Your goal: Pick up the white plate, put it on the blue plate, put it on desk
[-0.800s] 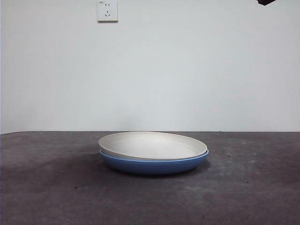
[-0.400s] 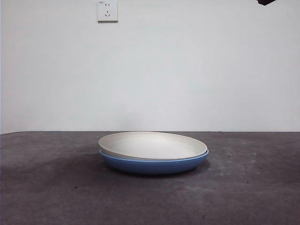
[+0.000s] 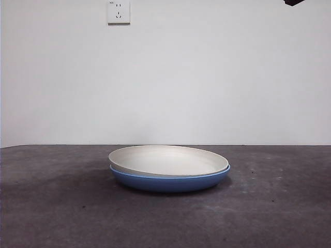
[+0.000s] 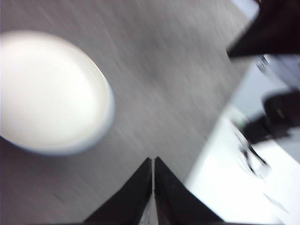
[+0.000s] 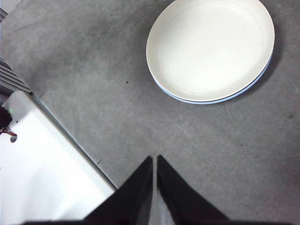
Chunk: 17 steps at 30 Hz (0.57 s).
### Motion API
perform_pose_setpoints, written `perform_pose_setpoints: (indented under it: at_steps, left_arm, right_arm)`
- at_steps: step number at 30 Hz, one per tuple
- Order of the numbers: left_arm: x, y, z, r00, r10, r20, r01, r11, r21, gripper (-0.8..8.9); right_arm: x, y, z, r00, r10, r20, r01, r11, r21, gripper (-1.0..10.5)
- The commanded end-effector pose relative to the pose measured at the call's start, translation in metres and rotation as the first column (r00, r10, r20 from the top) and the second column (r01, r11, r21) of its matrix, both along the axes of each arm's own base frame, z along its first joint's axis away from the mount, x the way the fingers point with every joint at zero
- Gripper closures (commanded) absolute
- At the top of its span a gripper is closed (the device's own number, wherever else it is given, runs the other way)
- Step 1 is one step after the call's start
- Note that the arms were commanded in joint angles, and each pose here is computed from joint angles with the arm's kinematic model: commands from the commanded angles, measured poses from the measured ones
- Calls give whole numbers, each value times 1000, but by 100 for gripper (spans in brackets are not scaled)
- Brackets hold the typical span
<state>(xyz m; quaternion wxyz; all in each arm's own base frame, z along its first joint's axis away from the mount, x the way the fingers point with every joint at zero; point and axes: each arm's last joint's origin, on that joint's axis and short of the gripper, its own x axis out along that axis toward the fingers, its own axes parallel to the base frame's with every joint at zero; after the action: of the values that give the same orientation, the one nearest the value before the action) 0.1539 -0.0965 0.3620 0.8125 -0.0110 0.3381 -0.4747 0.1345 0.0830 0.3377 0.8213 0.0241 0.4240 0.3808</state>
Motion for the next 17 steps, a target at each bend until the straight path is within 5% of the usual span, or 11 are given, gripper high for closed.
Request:
perform_pose_setpoints:
  at_steps: [1, 4, 8, 14, 17]
  left_arm:
    - [-2, 13, 22, 976, 75, 204, -63, 996, -63, 804]
    - [-9, 34, 41, 898, 217, 382, -178, 975, -135, 804]
    - [-26, 60, 53, 723, 396, 566, -333, 918, -217, 804]
    - [-51, 85, 29, 401, 591, 700, -574, 758, -311, 804]
    - [-59, 91, 4, 301, 647, 701, -659, 672, -338, 804]
  right_arm:
    - [1, 2, 5, 1000, 14, 22, -14, 1000, 6, 939]
    - [1, 2, 5, 1000, 14, 22, -14, 1000, 6, 939]
    - [1, 2, 5, 1000, 14, 22, -14, 1000, 6, 939]
    - [1, 2, 5, 1000, 14, 22, -14, 1000, 6, 939]
    - [1, 2, 5, 1000, 14, 22, -14, 1000, 6, 939]
